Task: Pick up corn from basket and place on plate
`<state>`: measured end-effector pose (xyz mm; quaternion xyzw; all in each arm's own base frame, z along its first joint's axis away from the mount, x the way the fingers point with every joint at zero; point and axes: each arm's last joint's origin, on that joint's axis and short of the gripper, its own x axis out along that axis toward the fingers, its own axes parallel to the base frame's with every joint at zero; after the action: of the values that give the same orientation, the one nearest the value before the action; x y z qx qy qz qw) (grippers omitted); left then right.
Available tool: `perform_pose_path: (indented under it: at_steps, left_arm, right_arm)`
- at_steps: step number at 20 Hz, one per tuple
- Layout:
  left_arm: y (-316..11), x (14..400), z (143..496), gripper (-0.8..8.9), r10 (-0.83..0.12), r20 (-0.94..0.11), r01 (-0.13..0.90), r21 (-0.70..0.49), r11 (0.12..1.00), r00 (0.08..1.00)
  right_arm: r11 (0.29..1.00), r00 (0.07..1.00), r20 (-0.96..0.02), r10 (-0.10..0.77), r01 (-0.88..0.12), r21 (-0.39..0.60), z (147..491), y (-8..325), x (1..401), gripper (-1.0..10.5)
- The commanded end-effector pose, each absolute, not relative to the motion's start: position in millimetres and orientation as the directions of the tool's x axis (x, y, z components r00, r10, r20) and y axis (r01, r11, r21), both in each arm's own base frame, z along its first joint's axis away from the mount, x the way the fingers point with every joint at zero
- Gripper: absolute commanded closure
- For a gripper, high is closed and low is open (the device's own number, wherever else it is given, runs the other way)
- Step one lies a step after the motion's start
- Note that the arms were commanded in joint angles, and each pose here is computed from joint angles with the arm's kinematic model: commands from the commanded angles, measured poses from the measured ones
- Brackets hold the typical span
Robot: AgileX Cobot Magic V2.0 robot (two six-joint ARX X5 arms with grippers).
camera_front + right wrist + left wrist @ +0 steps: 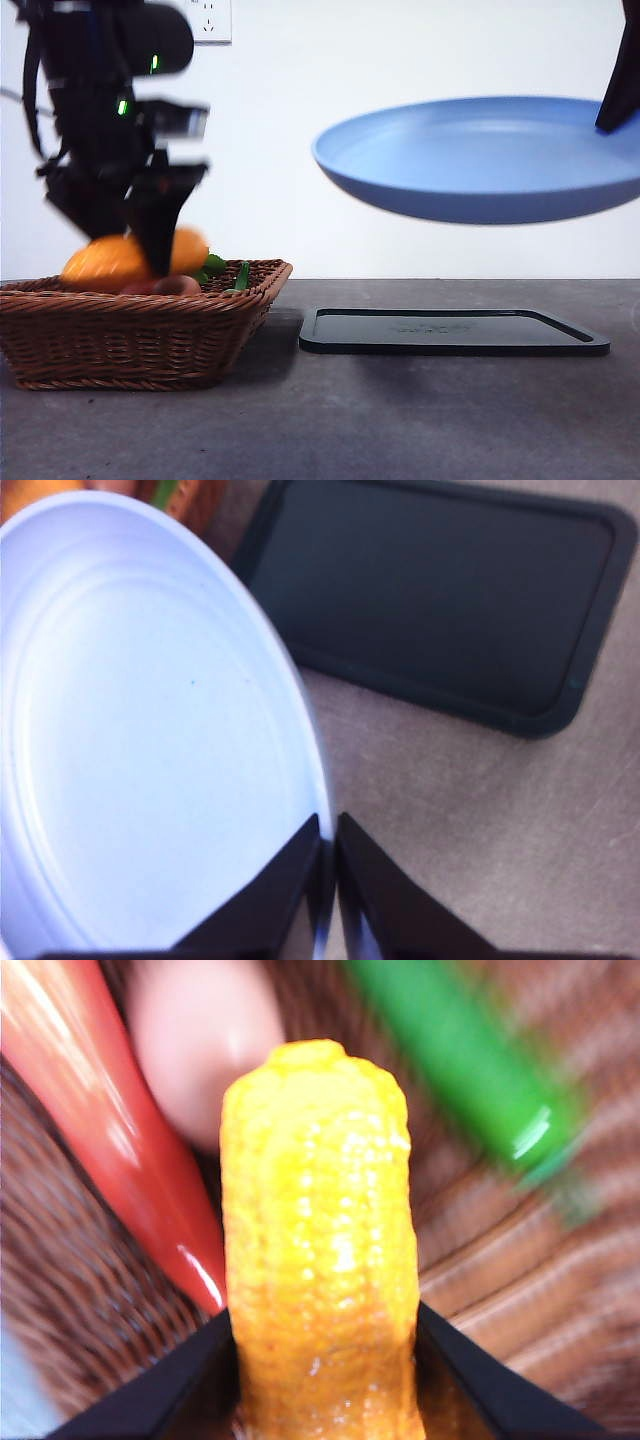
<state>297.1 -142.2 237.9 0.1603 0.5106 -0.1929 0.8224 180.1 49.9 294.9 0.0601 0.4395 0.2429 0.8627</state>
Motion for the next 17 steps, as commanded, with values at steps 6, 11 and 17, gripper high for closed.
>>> perform_pose_path:
  at_steps: [6,11,17]
  left_arm:
    - [-178,276,318,6.62,-0.574,-0.721,0.648,-0.230,0.727,0.388]
    - [-218,258,307,6.62,-0.621,-0.732,0.744,-0.243,0.623,0.280]
    - [-254,249,278,6.60,-0.604,-0.776,0.803,-0.238,0.547,0.181]
  right_arm:
    - [0.846,0.363,-0.766,0.530,-0.281,0.452,257,65,234,9.4]
    - [0.800,0.291,-0.745,0.600,-0.243,0.549,235,72,255,9.4]
    - [0.797,0.289,-0.744,0.603,-0.242,0.553,234,72,256,9.4]
